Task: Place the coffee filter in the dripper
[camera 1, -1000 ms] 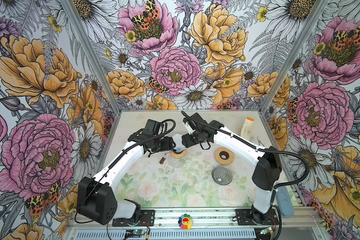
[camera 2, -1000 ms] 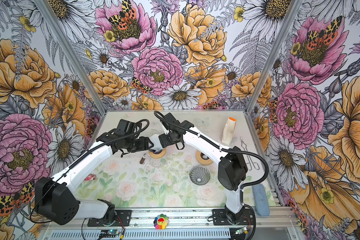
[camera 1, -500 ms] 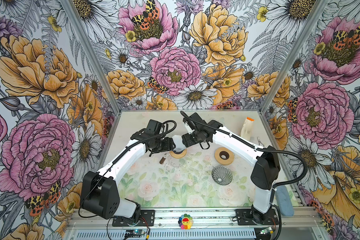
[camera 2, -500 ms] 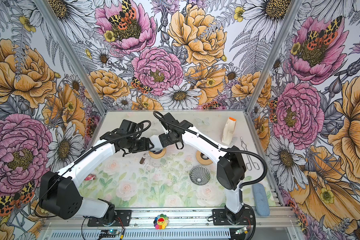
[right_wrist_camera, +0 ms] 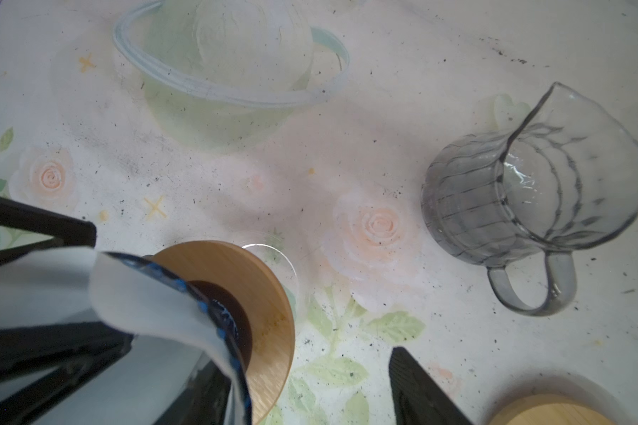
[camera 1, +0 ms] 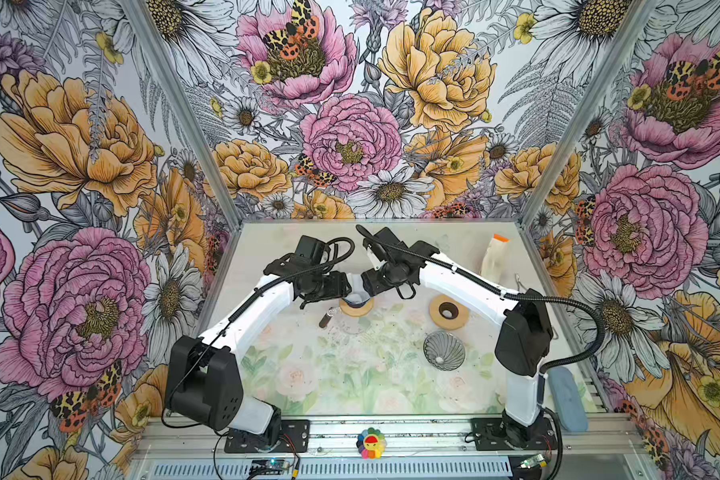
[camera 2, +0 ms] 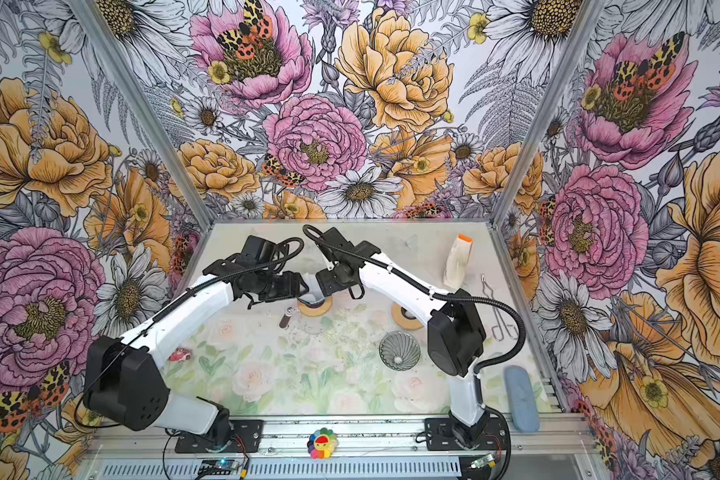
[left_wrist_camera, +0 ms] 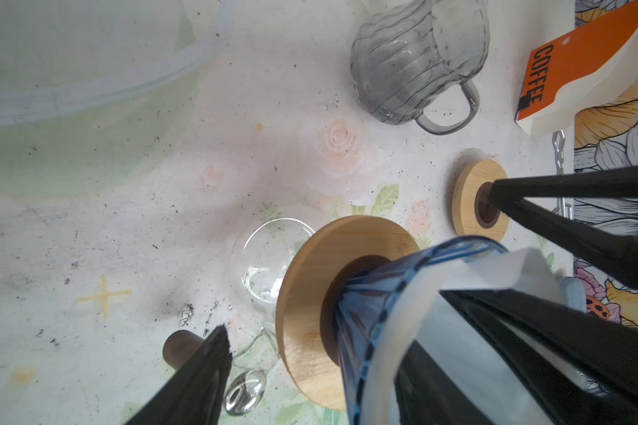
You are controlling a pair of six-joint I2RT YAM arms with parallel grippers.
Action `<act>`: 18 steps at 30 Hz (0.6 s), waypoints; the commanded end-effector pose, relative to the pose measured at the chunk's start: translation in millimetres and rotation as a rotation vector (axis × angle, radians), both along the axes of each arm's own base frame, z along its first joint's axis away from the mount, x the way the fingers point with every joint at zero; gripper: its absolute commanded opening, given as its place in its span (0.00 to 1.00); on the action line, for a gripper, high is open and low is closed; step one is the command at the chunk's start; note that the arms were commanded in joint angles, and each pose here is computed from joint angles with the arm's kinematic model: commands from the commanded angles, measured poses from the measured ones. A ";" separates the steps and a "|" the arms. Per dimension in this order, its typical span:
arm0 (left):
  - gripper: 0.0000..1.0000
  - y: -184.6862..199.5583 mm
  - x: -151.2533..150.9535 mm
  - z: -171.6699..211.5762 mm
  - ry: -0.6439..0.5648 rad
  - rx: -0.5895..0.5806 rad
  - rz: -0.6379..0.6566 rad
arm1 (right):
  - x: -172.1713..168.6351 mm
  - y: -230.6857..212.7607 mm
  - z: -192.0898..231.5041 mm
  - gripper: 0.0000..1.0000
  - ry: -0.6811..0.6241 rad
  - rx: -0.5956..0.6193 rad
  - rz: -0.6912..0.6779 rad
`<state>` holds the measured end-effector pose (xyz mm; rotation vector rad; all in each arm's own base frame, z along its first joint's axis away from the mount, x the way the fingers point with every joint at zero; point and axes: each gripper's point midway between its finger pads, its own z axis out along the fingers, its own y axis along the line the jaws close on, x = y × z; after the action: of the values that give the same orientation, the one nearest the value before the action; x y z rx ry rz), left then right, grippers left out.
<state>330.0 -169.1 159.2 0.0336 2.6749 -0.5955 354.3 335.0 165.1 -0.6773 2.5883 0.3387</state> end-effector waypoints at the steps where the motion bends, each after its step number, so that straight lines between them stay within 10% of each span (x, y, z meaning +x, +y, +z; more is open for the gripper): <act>1: 0.69 6.7 7.4 5.8 -0.032 0.036 0.011 | 2.2 2.7 3.4 0.69 -0.019 -0.012 0.010; 18: 0.70 4.7 13.8 37.1 -0.111 0.017 0.003 | -1.3 18.6 51.5 0.69 -0.055 0.118 0.054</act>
<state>337.4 -166.5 170.9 0.0400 2.6480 -0.5592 355.6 347.2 187.0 -0.6859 2.5484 0.4240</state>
